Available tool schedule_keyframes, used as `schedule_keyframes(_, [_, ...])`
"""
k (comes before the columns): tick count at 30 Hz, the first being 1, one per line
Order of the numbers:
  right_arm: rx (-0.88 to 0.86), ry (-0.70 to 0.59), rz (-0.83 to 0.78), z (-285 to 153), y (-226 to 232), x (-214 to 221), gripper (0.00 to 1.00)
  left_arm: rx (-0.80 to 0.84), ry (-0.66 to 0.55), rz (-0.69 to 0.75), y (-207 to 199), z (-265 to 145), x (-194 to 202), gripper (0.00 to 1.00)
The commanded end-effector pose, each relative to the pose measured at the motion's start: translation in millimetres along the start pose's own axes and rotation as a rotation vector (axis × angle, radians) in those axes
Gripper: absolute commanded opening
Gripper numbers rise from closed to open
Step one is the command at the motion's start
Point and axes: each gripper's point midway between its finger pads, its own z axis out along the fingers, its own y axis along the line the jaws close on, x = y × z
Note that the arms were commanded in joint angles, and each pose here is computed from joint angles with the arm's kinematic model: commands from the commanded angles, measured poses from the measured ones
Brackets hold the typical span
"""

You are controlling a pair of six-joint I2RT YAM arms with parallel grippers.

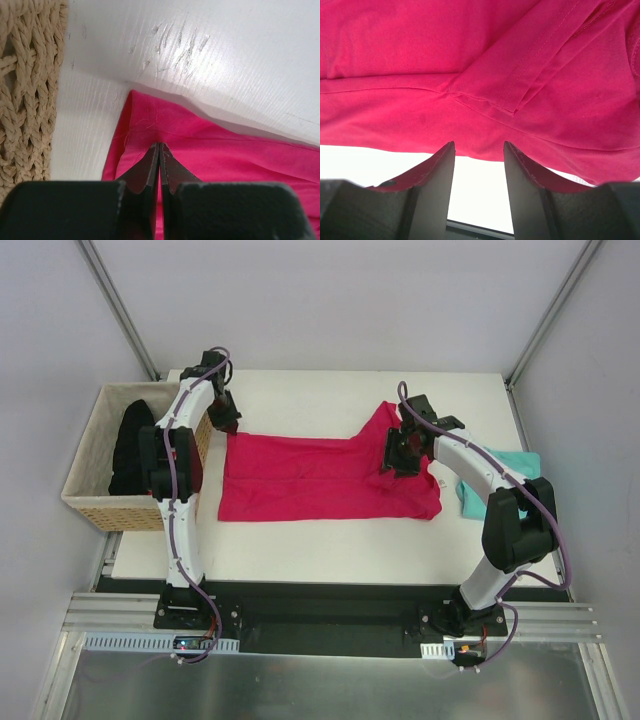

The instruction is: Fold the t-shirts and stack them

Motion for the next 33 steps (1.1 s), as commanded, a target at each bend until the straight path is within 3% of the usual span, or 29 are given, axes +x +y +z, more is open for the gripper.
schedule_keyframes(1, [-0.032, -0.06, 0.006, -18.3, 9.5, -17.2, 0.47, 0.0, -0.01, 0.011, 3.4, -6.2, -6.8, 0.09])
schedule_keyframes(2, [-0.031, -0.062, 0.006, -18.6, 9.5, -17.9, 0.47, -0.001, -0.009, 0.009, 3.6, -6.6, -6.2, 0.18])
schedule_keyframes(4, [-0.027, -0.063, 0.002, -18.9, 8.6, -18.1, 0.47, -0.002, -0.011, 0.006, 4.3, -7.2, -6.9, 0.23])
schedule_keyframes(6, [-0.019, -0.069, -0.004, -19.7, 7.4, -19.6, 0.47, -0.001, -0.011, 0.005, 4.1, -7.6, -6.6, 0.48])
schedule_keyframes(7, [-0.012, -0.067, -0.011, -19.6, 6.2, -18.8, 0.47, -0.001, -0.009, 0.003, 4.4, -8.3, -5.6, 0.54])
schedule_keyframes(10, [0.005, -0.09, -0.021, -23.3, 3.4, -25.1, 0.47, 0.007, -0.019, 0.001, 3.1, -15.3, -6.1, 0.58])
schedule_keyframes(11, [0.02, -0.101, -0.022, -24.6, 0.4, -27.4, 0.47, 0.005, -0.015, -0.001, 4.1, -16.4, -3.5, 0.57])
schedule_keyframes(13, [0.025, -0.128, -0.029, -29.2, -0.1, -33.4, 0.4, 0.019, -0.017, 0.003, 1.8, -24.6, -0.9, 0.39])
schedule_keyframes(14, [0.029, -0.131, -0.03, -29.5, -1.1, -34.6, 0.23, 0.025, -0.014, 0.006, 1.4, -26.8, 0.9, 0.19])
schedule_keyframes(16, [0.029, -0.14, -0.028, -31.1, -2.4, -37.2, 0.02, 0.027, -0.014, 0.004, 3.7, -34.7, 6.4, 0.0])
schedule_keyframes(26, [-0.024, -0.102, 0.069, -3.1, -5.3, -7.9, 0.01, 0.031, -0.022, 0.075, -0.6, -76.7, 56.7, 0.0])
schedule_keyframes(33, [-0.043, -0.029, 0.13, 25.2, -14.9, 26.9, 0.01, -0.009, 0.052, 0.152, -2.7, -69.0, 123.1, 0.0])
